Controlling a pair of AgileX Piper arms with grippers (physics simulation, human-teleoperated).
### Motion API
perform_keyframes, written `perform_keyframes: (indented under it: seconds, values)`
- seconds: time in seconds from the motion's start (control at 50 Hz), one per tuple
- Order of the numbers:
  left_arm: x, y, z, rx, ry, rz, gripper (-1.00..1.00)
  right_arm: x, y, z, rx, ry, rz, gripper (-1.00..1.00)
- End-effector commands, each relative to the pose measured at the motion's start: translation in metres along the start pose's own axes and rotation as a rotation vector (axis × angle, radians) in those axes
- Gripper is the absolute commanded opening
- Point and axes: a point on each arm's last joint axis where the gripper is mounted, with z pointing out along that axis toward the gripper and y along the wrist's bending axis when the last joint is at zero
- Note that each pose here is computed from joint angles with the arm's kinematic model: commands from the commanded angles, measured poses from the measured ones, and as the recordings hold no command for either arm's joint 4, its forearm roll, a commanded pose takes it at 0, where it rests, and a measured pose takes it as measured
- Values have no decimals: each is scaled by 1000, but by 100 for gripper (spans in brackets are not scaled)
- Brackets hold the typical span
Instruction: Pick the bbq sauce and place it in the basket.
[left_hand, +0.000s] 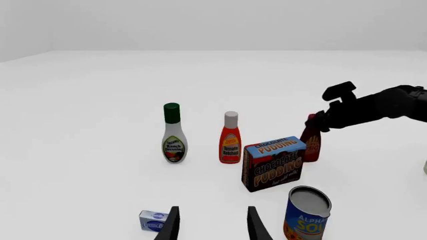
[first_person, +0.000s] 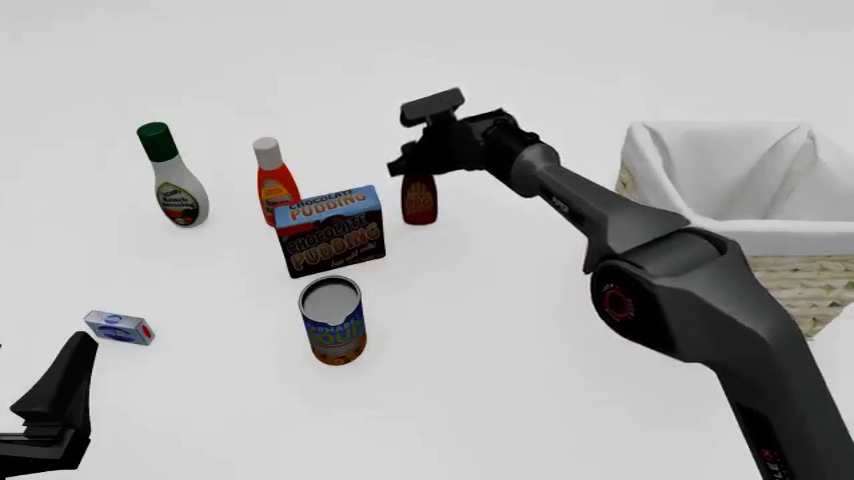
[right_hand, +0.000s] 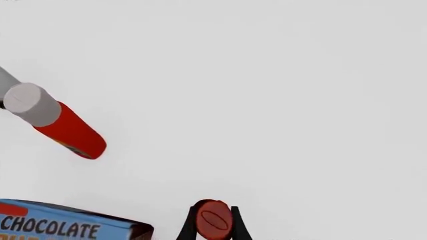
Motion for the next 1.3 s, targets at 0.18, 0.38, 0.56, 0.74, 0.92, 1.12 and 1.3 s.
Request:
perform_keyframes:
  seconds: [0.18, 0.38, 0.56, 0.74, 0.92, 1.12, 1.3]
  values:
    - [0, 0, 0, 0, 0, 0, 100, -31, -7, -37, 16, -59, -13, -100]
    - [0, 0, 0, 0, 0, 0, 100, -52, -9, -64, 20, -92, -27, -100]
    - [0, 0, 0, 0, 0, 0, 100, -71, -7, -96, 19, -127, -39, -100]
    - [0, 0, 0, 0, 0, 0, 100, -79, -3, -128, 15, -151, -63, -100]
    - [0, 0, 0, 0, 0, 0, 100, -87, 0, -162, 12, -176, -80, -100]
    - [0, 0, 0, 0, 0, 0, 100, -94, -3, -187, 20, -202, -92, -100]
    - [0, 0, 0, 0, 0, 0, 100, -98, -5, -221, 30, -231, -107, -100]
